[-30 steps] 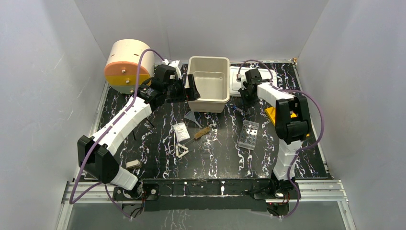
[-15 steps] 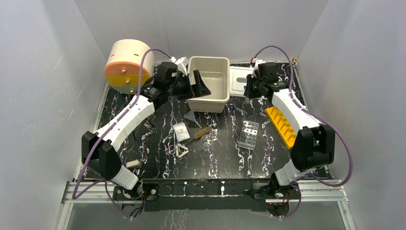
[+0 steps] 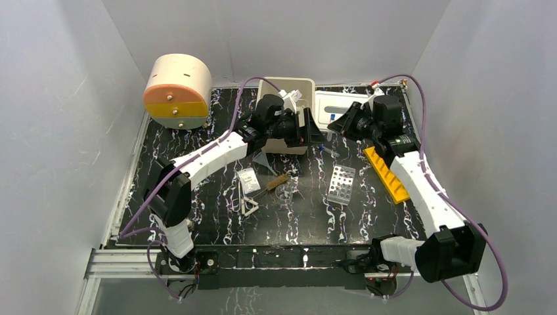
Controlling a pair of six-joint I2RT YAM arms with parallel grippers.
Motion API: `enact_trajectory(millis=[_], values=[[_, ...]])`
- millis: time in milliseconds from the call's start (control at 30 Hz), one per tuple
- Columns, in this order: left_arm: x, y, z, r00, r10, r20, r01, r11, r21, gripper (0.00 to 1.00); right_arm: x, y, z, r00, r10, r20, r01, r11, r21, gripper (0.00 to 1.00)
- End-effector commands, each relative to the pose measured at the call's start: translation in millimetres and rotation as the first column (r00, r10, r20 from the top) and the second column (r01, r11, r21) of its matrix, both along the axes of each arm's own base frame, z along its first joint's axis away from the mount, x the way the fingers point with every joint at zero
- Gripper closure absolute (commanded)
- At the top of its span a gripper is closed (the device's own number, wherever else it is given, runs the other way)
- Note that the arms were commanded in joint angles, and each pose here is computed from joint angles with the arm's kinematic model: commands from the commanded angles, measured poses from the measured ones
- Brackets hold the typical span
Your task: Organize the chemistry lab equipment
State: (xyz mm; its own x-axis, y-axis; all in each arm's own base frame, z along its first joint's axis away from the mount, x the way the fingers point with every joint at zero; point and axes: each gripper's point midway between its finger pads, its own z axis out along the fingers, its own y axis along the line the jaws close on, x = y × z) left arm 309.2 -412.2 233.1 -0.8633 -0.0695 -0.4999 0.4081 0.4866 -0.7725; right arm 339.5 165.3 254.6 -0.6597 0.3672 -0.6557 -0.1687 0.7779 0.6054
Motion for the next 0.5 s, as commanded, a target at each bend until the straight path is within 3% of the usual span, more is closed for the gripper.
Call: enact_trajectory(millis=[0,233,467], values=[[2.7,-14.5,56.8,0.997,-0.024,0.078,0.036,0.986,-0.161,0.29,-9.7,13.4,40.3,0.999,-0.014,0.039,0.006,0.981,0.193,0.81],[-5.6,-16.5,70.5,0.995,-0.041,0.086,0.061,0.966,-0.25,0.4,-18.5,15.9,43.3,0.999,-0.032,0.007,0.029,0.961,0.273,0.81],[-11.2,-22.4,65.1,0.995,-0.086,0.05,0.096,0.96,-0.264,0.63,-19.5,17.0,47.2,0.999,-0.037,-0.004,0.037,0.953,0.301,0.81]])
